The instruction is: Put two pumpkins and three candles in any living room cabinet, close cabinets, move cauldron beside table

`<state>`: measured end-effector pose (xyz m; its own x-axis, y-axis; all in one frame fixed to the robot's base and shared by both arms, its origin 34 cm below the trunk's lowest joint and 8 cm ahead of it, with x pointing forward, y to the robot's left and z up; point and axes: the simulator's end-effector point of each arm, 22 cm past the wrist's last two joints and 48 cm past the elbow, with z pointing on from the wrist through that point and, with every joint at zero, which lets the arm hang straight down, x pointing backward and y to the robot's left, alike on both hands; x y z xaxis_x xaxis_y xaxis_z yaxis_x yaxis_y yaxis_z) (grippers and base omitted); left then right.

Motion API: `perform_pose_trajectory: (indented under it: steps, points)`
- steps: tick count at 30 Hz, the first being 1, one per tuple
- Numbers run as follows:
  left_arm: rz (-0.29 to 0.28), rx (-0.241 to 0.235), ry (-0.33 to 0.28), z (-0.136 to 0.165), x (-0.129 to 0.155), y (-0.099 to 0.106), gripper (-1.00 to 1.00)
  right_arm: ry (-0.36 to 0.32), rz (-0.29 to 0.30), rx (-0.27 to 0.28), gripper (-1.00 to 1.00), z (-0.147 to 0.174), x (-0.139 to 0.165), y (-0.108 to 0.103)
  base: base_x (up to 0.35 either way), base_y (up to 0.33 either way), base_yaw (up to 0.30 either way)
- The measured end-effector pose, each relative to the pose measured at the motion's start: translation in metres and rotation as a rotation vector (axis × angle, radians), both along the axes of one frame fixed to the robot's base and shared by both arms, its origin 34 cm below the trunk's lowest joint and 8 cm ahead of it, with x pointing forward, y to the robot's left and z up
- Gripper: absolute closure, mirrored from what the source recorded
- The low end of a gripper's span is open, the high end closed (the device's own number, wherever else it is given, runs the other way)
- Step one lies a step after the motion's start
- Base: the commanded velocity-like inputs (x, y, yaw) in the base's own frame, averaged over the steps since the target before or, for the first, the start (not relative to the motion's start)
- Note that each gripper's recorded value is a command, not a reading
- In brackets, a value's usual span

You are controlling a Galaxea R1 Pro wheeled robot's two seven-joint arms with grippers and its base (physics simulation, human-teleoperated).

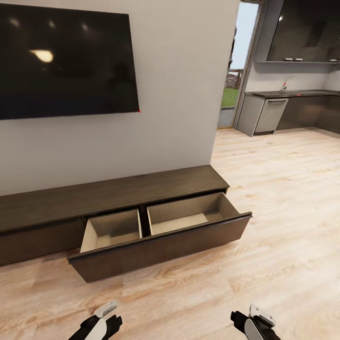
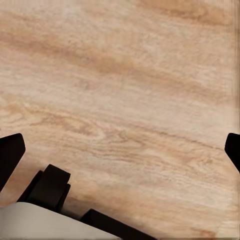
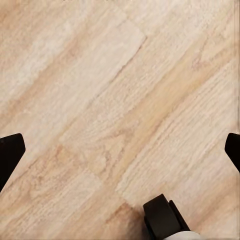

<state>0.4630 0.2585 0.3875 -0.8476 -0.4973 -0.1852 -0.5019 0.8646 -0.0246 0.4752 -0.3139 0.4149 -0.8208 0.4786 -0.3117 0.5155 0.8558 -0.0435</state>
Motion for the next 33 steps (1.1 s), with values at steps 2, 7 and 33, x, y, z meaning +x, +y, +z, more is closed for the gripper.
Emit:
perform_pose_trajectory:
  steps: [2, 7, 33]
  points:
    - [0.000, 0.001, 0.003, 0.003, -0.001, 0.000, -1.00, 0.001, -0.001, 0.000, -1.00, 0.004, 0.000, -0.001, 0.000, 0.000, -0.247]
    - [0.005, -0.004, 0.005, 0.012, -0.001, 0.000, -1.00, 0.001, -0.008, 0.002, -1.00, 0.013, 0.001, -0.002, 0.000, 0.000, -0.269]
    - [0.009, -0.011, 0.011, 0.019, -0.002, 0.001, -1.00, 0.010, -0.007, 0.002, -1.00, 0.020, -0.001, -0.002, -0.047, 0.001, -0.277]
